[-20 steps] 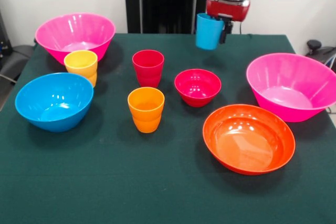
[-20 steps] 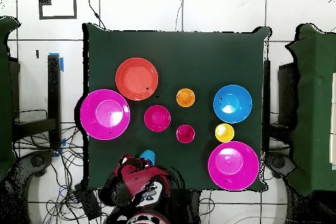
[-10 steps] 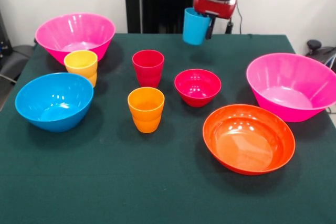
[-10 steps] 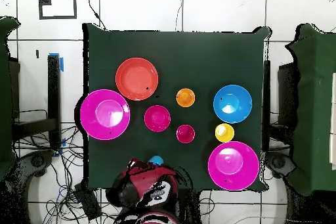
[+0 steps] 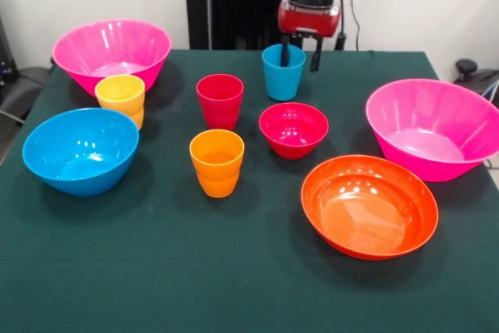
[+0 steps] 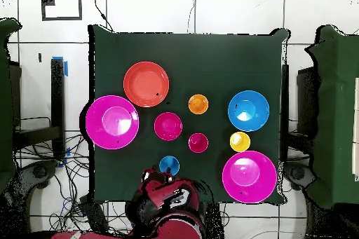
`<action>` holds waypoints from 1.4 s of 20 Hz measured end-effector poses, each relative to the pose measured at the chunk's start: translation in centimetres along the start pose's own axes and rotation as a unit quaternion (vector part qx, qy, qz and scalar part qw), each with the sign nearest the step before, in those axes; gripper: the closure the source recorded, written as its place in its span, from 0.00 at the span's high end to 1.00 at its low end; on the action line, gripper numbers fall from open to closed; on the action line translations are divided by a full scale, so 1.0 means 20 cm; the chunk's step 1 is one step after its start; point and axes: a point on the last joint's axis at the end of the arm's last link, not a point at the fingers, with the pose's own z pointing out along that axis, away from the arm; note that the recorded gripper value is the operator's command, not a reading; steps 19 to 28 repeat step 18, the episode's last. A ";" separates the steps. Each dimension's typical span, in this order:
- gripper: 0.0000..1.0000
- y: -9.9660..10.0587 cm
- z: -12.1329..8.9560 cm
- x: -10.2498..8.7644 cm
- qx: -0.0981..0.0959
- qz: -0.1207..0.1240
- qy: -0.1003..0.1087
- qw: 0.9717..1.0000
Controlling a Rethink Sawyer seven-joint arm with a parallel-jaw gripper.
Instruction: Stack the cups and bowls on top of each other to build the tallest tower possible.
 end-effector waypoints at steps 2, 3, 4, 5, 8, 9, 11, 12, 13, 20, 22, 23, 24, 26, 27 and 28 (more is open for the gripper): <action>1.00 0.00 0.00 -0.02 -0.009 0.001 -0.013 1.000; 1.00 0.00 -0.01 -0.03 -0.012 0.002 -0.017 1.000; 1.00 0.00 -0.01 -0.04 -0.012 0.002 -0.020 1.000; 1.00 0.00 -0.01 -0.04 -0.013 0.002 -0.022 1.000; 1.00 0.00 -0.03 -0.04 -0.010 -0.006 -0.033 0.999; 1.00 0.00 -0.03 -0.03 -0.009 -0.009 -0.036 0.999; 1.00 0.01 -0.02 0.00 -0.010 -0.020 -0.049 0.999; 1.00 0.01 0.00 0.02 -0.015 -0.026 -0.057 0.998; 1.00 0.02 0.02 0.04 -0.020 -0.032 -0.064 0.997; 1.00 0.00 0.13 0.16 -0.052 -0.045 -0.093 0.993; 1.00 0.00 0.13 0.16 -0.052 -0.045 -0.093 0.993; 1.00 0.00 0.13 0.16 -0.052 -0.045 -0.093 0.993; 1.00 0.00 0.13 0.16 -0.052 -0.045 -0.093 0.993; 1.00 0.00 0.13 0.16 -0.052 -0.045 -0.093 0.993; 1.00 0.00 0.13 0.16 -0.052 -0.045 -0.093 0.993; 1.00 0.00 0.13 0.16 -0.052 -0.045 -0.093 0.993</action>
